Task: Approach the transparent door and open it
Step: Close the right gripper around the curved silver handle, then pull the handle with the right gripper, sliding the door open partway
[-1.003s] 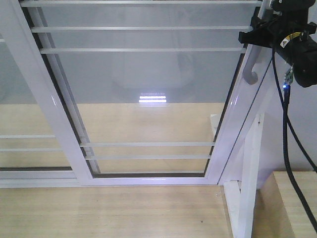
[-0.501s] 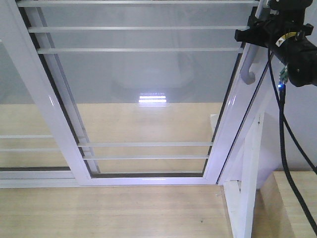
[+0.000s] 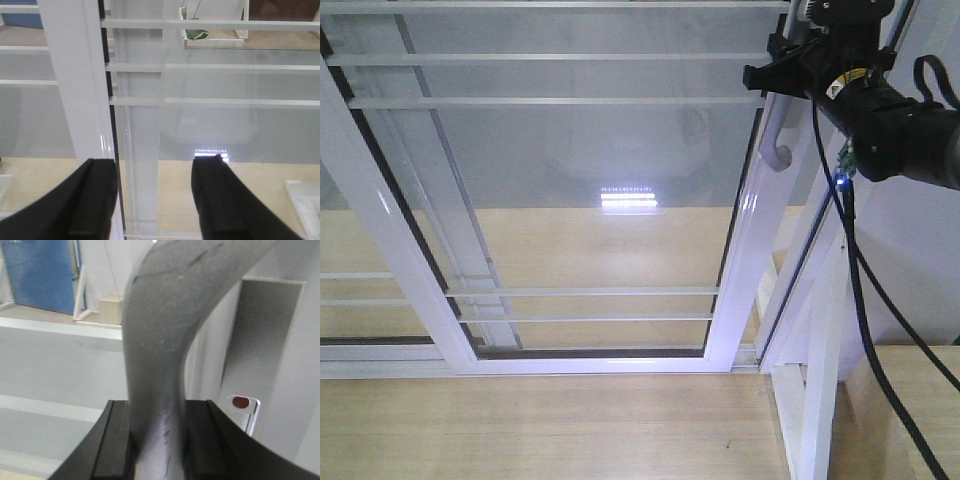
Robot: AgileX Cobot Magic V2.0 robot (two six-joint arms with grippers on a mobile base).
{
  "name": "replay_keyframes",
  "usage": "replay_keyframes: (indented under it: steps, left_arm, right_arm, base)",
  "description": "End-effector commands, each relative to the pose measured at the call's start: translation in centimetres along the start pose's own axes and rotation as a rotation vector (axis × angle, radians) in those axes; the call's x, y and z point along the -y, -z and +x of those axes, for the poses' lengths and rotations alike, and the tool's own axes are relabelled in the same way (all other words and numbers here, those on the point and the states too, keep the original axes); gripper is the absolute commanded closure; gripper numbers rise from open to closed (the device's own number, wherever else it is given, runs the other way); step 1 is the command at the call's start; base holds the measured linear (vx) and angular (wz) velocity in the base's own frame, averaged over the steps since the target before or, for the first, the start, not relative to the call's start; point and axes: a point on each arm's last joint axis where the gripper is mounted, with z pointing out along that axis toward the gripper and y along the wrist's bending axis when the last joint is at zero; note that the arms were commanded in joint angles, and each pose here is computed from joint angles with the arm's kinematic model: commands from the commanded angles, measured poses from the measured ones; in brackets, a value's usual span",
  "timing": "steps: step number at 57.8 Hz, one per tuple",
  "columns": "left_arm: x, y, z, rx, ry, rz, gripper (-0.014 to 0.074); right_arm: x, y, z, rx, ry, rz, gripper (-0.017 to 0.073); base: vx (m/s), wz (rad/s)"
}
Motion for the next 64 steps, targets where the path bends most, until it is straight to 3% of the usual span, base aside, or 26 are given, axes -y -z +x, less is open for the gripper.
replay_keyframes:
  steps: [1,44,64]
  left_arm:
    - [0.1,0.5,-2.0,0.126,-0.001,-0.001,0.0129]
    - [0.1,0.5,-2.0,0.126,-0.001,-0.001,0.0129]
    - [0.1,0.5,-2.0,0.126,0.000,-0.001,0.0129]
  right_arm:
    - [-2.3,1.0,-4.6,0.217,-0.008,-0.061,0.0351]
    - [-11.3,1.7,-3.6,0.234,-0.022,-0.265,0.0351]
    - [-13.6,2.3,-3.4,0.228,-0.010,-0.327,0.0348]
  base:
    - [0.00,0.00]
    - [0.00,0.00]
    - [0.00,0.00]
